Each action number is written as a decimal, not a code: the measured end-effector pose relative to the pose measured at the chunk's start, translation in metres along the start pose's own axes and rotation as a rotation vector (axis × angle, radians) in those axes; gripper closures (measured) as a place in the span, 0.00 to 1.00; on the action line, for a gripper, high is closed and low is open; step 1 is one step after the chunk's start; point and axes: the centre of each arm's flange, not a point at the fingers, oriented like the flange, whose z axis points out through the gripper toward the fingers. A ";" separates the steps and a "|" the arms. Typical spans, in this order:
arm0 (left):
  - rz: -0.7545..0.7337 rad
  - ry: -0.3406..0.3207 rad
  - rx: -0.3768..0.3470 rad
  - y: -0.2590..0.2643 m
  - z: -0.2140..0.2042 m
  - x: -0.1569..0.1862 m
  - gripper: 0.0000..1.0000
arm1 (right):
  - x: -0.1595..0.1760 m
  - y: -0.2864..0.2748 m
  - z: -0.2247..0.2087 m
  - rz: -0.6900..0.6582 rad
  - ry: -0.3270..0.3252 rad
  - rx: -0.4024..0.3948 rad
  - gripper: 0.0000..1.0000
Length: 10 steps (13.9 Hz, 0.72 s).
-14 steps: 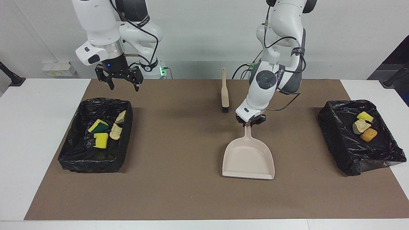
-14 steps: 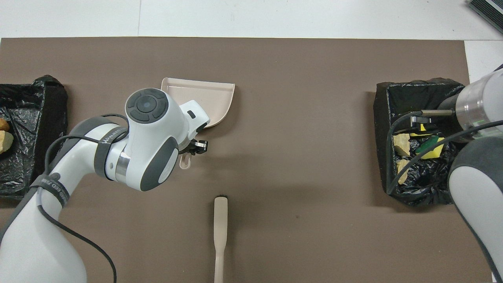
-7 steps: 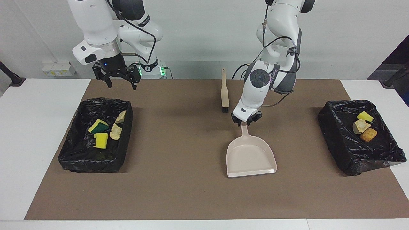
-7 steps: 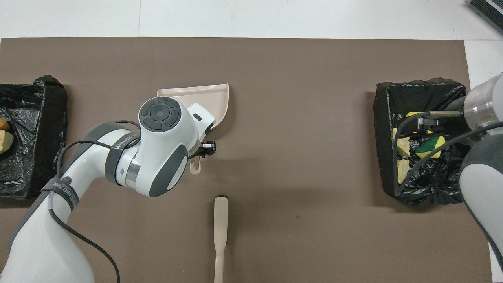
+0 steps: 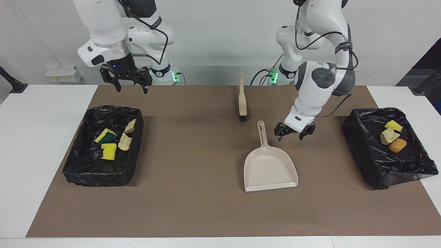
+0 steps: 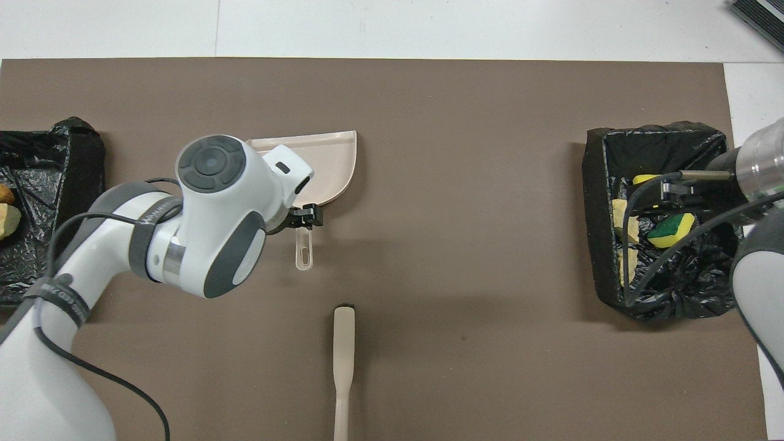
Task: Sweep and dump trash in bin
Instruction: 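Release the dustpan and withdraw the left gripper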
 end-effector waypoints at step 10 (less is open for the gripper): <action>0.094 -0.042 0.005 -0.119 -0.159 -0.020 0.00 | 0.005 0.017 0.002 0.031 -0.002 0.001 0.00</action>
